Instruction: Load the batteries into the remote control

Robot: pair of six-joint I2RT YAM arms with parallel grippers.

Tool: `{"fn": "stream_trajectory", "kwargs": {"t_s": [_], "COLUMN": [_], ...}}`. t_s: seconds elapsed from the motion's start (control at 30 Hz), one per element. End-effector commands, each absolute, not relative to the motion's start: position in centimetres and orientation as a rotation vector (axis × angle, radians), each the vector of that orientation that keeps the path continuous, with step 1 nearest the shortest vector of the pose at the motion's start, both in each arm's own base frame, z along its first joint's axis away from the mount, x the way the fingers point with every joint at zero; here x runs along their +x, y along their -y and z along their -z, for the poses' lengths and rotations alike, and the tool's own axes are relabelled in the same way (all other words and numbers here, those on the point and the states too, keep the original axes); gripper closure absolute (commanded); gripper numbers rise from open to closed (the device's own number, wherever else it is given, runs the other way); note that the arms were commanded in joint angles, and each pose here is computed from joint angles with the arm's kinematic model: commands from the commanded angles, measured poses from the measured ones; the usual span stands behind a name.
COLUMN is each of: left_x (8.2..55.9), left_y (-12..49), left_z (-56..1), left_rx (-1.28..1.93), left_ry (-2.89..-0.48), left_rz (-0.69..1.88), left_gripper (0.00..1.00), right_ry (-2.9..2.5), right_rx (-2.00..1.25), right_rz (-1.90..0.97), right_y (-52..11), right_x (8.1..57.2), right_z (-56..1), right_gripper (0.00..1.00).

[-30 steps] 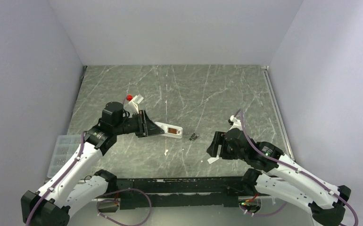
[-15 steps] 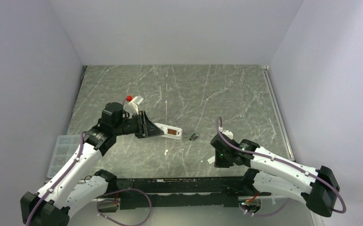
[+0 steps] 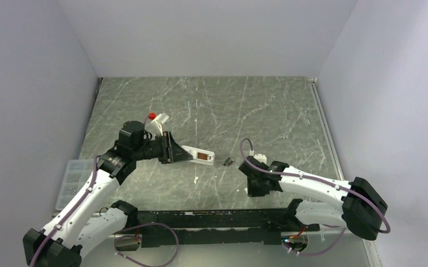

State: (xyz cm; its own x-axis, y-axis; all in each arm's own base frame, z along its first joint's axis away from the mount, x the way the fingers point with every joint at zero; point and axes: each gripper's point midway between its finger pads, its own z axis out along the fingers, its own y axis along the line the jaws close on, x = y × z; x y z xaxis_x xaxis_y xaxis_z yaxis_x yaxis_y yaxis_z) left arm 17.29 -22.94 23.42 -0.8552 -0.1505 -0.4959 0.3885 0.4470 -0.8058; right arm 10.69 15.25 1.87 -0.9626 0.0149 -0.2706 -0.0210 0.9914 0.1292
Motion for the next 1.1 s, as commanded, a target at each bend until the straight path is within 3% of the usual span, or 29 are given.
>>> {"fn": "stream_trajectory", "kwargs": {"t_s": [0.0, 0.63, 1.07], "left_x": [16.8, 16.7, 16.4], "left_y": [23.0, 22.8, 22.9], "left_z": [-26.1, -25.9, -25.7], "left_rx": [0.287, 0.279, 0.288], "left_ry": [-2.107, -2.123, -2.139], "left_rz": [1.423, 1.409, 1.428], "left_gripper": [1.00, 1.00, 1.00], "right_ry": [-2.799, -2.732, -2.692], "right_rx": [-0.009, 0.160, 0.188], "right_rz": [-0.177, -0.024, -0.126], "right_y": [-15.9, -14.0, -13.9], "right_x": [12.4, 16.7, 20.7], "right_z": [-2.1, -1.4, -3.2], "right_gripper": [1.00, 1.00, 1.00]}}
